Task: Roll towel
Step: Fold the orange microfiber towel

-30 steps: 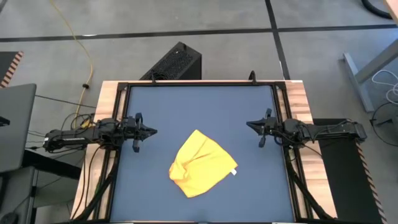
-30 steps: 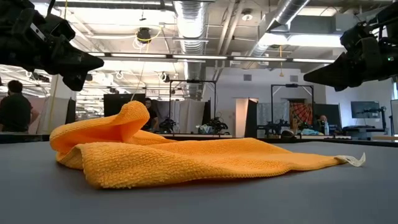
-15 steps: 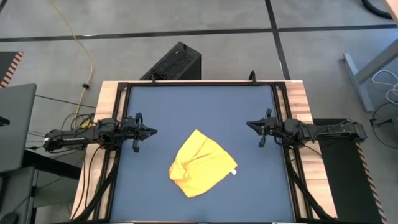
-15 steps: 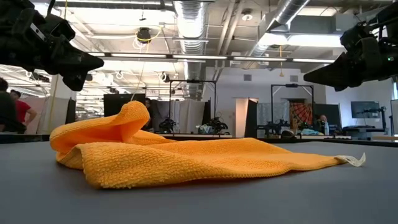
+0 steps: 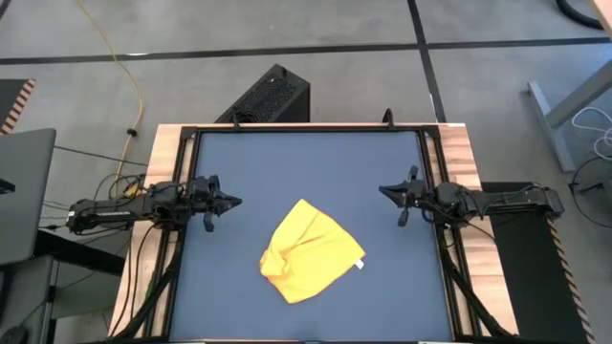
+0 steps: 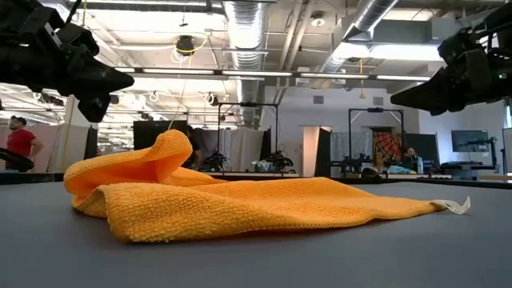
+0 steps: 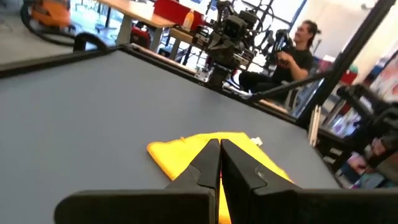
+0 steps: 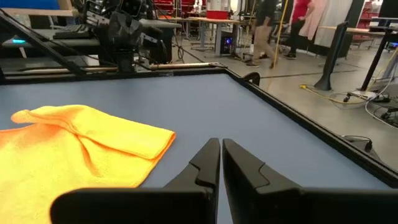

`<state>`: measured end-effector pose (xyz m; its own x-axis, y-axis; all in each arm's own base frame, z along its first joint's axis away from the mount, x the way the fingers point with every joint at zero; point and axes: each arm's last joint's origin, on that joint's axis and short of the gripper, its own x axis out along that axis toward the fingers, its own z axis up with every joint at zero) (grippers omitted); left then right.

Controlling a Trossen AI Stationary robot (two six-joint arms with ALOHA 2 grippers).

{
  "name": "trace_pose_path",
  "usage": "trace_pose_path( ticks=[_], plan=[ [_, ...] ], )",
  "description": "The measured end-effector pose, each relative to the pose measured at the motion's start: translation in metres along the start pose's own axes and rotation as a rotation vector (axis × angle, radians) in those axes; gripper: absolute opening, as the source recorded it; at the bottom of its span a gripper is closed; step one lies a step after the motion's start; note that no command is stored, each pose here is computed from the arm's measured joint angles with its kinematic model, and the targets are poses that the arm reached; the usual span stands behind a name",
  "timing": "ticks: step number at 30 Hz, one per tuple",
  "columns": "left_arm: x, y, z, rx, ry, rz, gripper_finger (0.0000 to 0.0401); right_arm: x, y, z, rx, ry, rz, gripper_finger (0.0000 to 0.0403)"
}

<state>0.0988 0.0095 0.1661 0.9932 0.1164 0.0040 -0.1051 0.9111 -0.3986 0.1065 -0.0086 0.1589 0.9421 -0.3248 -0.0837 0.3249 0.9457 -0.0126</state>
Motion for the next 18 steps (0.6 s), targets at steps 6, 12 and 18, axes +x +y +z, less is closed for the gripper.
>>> trace_pose_path(
  ticks=[6,12,18],
  plan=[
    [0.0,0.003,0.004,-0.033,-0.083,0.12,0.0,-0.001,0.0,0.012,0.161,-0.119,0.003,0.0046],
    [0.0,0.003,0.004,-0.06,-0.099,0.143,0.0,-0.002,-0.001,0.023,0.273,-0.225,0.016,0.0046],
    [-0.001,0.004,0.005,-0.073,-0.112,0.162,0.0,-0.001,0.0,0.024,0.287,-0.235,0.035,0.0046]
  ],
)
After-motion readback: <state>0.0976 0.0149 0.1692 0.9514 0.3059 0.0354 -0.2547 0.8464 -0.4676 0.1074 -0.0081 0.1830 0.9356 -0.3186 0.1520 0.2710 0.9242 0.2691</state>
